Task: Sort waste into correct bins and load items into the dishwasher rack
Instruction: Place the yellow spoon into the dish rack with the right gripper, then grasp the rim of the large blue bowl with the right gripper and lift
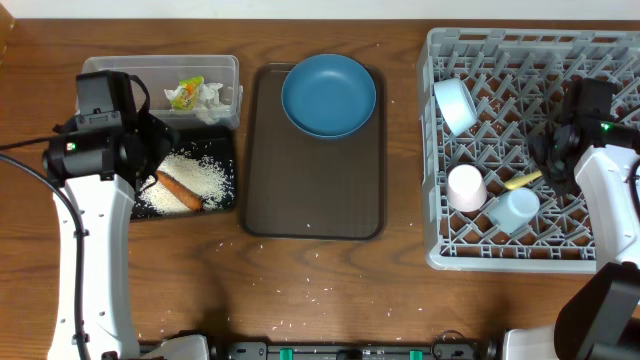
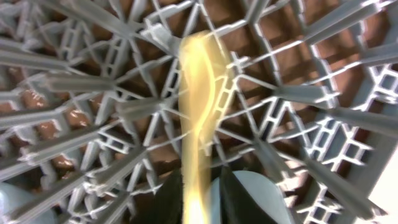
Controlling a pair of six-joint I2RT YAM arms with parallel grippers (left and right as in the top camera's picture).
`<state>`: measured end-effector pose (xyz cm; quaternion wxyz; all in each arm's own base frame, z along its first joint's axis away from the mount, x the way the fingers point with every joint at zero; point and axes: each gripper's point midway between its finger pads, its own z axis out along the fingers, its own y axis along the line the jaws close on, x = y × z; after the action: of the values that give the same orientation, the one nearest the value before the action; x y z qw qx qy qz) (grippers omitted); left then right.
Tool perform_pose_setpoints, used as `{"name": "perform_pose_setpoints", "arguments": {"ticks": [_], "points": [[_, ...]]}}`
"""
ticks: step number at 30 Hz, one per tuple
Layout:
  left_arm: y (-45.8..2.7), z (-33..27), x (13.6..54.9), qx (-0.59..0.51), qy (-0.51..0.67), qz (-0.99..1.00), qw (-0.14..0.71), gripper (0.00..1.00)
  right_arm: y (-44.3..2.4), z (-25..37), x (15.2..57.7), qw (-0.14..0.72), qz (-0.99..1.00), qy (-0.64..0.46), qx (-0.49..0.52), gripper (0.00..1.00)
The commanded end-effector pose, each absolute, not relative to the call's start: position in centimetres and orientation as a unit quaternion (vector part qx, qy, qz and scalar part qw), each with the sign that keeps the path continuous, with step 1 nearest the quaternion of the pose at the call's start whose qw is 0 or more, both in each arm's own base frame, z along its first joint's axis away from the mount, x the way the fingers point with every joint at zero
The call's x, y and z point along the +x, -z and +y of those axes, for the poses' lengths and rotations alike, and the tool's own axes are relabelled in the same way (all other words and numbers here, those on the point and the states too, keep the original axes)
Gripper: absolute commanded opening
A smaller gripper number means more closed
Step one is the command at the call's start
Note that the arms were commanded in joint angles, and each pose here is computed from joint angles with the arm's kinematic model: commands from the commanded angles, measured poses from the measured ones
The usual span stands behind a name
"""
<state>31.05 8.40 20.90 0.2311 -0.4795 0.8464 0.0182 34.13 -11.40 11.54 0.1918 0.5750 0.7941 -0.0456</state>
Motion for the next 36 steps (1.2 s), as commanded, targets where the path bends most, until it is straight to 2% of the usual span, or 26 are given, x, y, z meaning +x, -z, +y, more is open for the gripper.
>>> {"name": "perform_pose_setpoints", "arguments": {"ticks": [1, 4, 6, 7, 8, 9, 11, 13, 15, 18, 22, 29, 35, 36], "points": [[-21.5, 8.7, 31.2, -0.480, -0.021, 0.844, 0.239, 0.97, -12.0, -11.0, 34.7, 0.200, 0.810, 0.027, 0.551, 0.31], [-21.5, 8.7, 31.2, -0.480, -0.021, 0.844, 0.239, 0.97, -12.4, -10.6, 35.4, 0.209, 0.826, 0.011, 0.524, 0.38], [-21.5, 8.7, 31.2, -0.480, -0.021, 0.844, 0.239, 0.97, -12.8, -9.7, 36.1, 0.214, 0.856, -0.010, 0.471, 0.49], [-21.5, 8.7, 31.2, -0.480, -0.021, 0.844, 0.239, 0.97, -13.3, -8.5, 36.9, 0.221, 0.881, -0.039, 0.417, 0.57], [-21.5, 8.7, 31.2, -0.480, -0.021, 0.844, 0.239, 0.97, -14.0, -7.0, 37.7, 0.230, 0.901, -0.076, 0.361, 0.61], [-21.5, 8.7, 31.2, -0.480, -0.021, 0.844, 0.239, 0.97, -15.3, -4.7, 38.6, 0.245, 0.919, -0.130, 0.279, 0.64], [-21.5, 8.7, 31.2, -0.480, -0.021, 0.844, 0.239, 0.97, -18.5, -1.2, 39.7, 0.285, 0.922, -0.205, 0.163, 0.83], [-21.5, 8.7, 31.2, -0.480, -0.021, 0.844, 0.239, 0.97, -21.5, 0.3, 40.4, 0.314, 0.913, -0.221, 0.134, 0.89], [-21.5, 8.7, 31.2, -0.480, -0.021, 0.844, 0.239, 0.97, -24.4, 2.2, 41.0, 0.341, 0.907, -0.227, 0.101, 0.99], [-21.5, 8.7, 31.2, -0.480, -0.021, 0.844, 0.239, 0.97, -27.9, 6.8, 42.0, 0.372, 0.897, -0.235, 0.039, 0.99], [-21.5, 8.7, 31.2, -0.480, -0.021, 0.844, 0.239, 0.97, -28.3, 12.1, 42.8, 0.377, 0.908, -0.182, -0.005, 0.99], [-21.5, 8.7, 31.2, -0.480, -0.021, 0.844, 0.239, 0.97, -21.5, 18.4, 45.5, 0.312, 0.945, -0.089, -0.039, 0.99], [-21.5, 8.7, 31.2, -0.480, -0.021, 0.844, 0.239, 0.97, -13.3, 20.8, 47.1, 0.232, 0.966, -0.116, -0.017, 0.99], [-21.5, 8.7, 31.2, -0.480, -0.021, 0.844, 0.239, 0.97, -12.4, 21.1, 47.3, 0.224, 0.967, -0.124, -0.009, 0.95]]}}
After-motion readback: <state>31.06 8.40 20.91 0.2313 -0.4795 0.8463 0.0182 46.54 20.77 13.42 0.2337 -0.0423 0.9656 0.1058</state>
